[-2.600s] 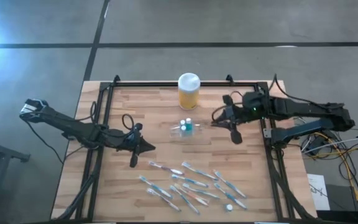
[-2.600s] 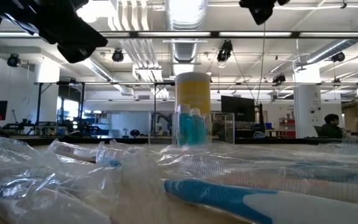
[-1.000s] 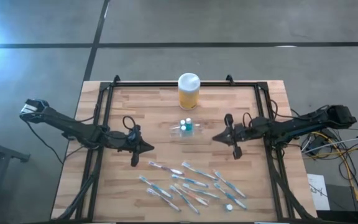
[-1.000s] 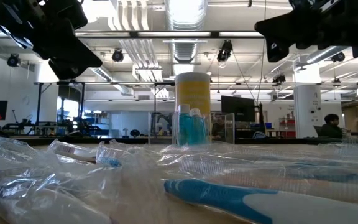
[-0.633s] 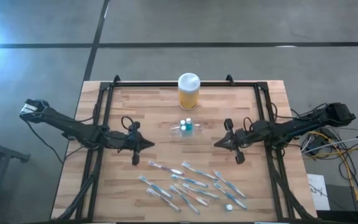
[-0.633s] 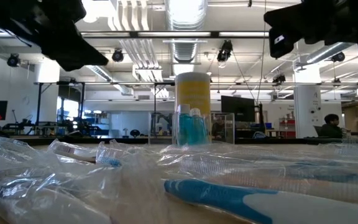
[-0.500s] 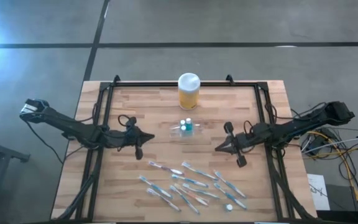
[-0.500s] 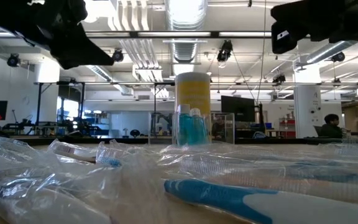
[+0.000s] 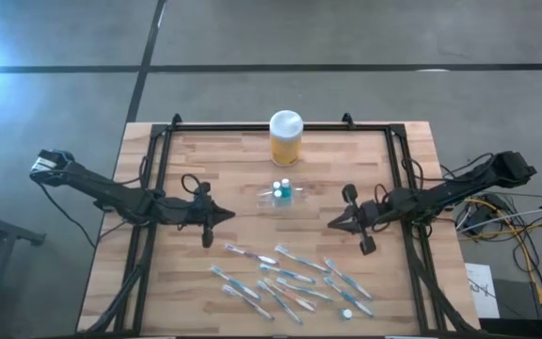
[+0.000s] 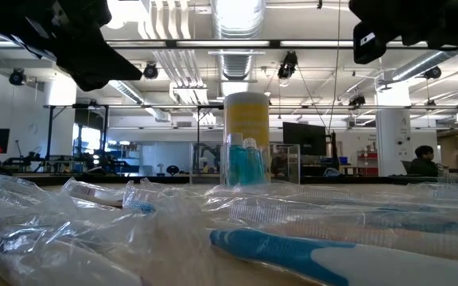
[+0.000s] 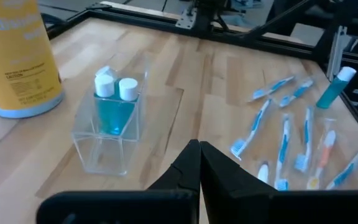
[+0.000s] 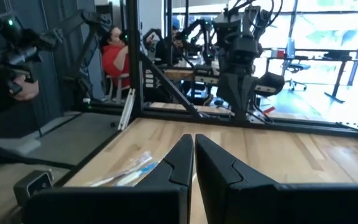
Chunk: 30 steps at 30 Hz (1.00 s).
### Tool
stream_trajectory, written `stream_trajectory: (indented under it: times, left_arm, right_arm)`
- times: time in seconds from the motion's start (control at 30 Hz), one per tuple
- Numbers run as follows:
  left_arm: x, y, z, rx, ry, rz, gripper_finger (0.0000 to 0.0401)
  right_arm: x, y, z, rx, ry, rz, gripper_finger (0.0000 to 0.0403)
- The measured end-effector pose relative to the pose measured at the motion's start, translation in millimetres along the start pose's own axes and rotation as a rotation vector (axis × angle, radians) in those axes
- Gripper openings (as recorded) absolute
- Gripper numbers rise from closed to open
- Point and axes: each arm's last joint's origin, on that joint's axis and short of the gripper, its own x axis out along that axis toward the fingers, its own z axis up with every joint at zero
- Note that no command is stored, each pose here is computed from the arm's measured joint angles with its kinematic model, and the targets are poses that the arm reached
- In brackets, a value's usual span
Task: Pick & Place toothbrushing station
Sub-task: Put the mouthwash bottle into the transparent organizer
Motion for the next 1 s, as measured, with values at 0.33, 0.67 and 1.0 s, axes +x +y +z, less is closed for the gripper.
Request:
stream_trajectory:
  times: [0.33, 0.67, 1.0]
  left_arm:
    - [0, -1, 2, 0.020, 0.000, -0.023, 0.0005]
    - [0, -1, 3, 0.023, -0.003, -0.022, 0.0005]
    - [-1, -4, 11, 0.007, -0.056, -0.037, 0.0005]
  right_arm:
    - [-13, 2, 2, -0.002, -0.071, 0.014, 0.0013]
    - [-39, 1, 1, -0.004, -0.182, 0.015, 0.0013]
    - [-47, 0, 1, 0.007, -0.196, 0.019, 0.0013]
